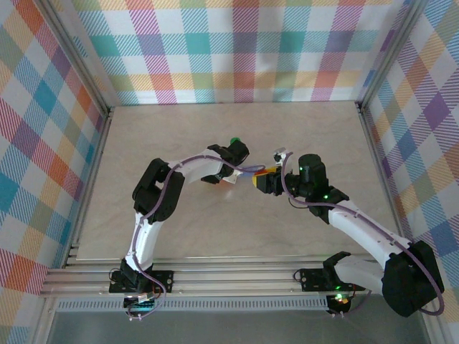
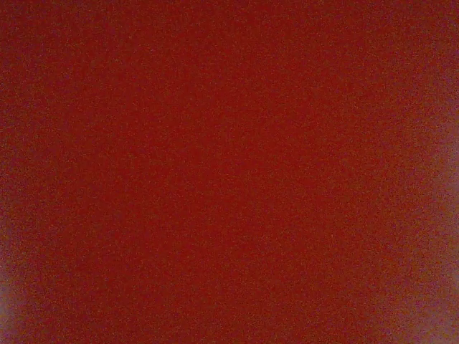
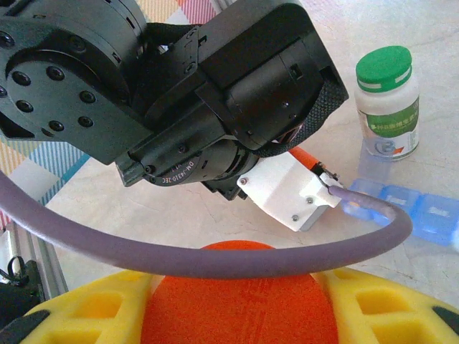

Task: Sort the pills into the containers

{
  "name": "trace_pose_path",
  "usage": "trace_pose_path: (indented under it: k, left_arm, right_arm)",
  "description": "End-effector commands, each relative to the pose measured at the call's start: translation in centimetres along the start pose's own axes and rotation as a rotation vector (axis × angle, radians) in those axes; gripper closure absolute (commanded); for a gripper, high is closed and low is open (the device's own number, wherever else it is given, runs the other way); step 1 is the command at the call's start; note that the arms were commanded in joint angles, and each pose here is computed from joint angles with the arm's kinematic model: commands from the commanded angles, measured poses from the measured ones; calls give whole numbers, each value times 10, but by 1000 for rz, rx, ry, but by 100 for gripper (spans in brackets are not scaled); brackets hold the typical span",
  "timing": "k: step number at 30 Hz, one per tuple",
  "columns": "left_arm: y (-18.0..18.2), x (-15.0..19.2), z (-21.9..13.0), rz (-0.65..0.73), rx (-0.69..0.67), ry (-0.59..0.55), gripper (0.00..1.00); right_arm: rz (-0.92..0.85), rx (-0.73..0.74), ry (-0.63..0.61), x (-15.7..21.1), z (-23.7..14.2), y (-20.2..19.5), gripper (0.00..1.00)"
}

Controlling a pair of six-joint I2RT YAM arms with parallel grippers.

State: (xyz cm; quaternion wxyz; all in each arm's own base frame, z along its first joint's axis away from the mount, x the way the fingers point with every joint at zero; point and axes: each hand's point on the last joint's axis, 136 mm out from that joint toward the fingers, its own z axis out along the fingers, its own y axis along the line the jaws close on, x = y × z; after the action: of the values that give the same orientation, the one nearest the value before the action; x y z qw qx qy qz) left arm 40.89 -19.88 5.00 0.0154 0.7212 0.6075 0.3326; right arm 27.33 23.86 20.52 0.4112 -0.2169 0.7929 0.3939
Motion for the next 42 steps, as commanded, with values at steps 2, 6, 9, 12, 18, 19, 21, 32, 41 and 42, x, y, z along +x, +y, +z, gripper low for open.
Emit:
trace_pose_path:
  k: [2,6,9,12,18,19,21,32,41,42]
  left_arm:
    - [-1,1,-15,-24,21,-45,93]
    - [2,2,-22,-84,36,-81,93]
    - [1,5,-23,-142,64,-118,94]
    - [1,7,-22,-213,85,-162,94]
    - [1,5,-26,-376,92,-295,97]
    - [0,4,-28,-399,94,-319,97]
    - [-1,5,-31,-440,94,-355,97]
    - [32,11,-152,-896,-95,-1055,98]
    - [13,29,-240,-964,-179,-1553,98]
    - [10,29,-243,-954,-176,-1572,98]
  right_arm:
    - [-13,-40,-26,-11,0,10,100]
    - [-12,-39,-25,-10,1,10,100]
    - [-12,-38,-23,-10,1,9,100]
    - [-11,-40,-22,-9,2,10,100]
    - [-8,-35,-15,-7,5,7,100]
    - [-7,-33,-10,-6,5,6,100]
    - [-11,-30,-10,-6,5,6,100]
    - [-97,-42,-85,-24,-18,23,100]
    - [-284,-267,-81,-47,-31,75,100]
    - [-302,-290,-79,-51,-32,80,100]
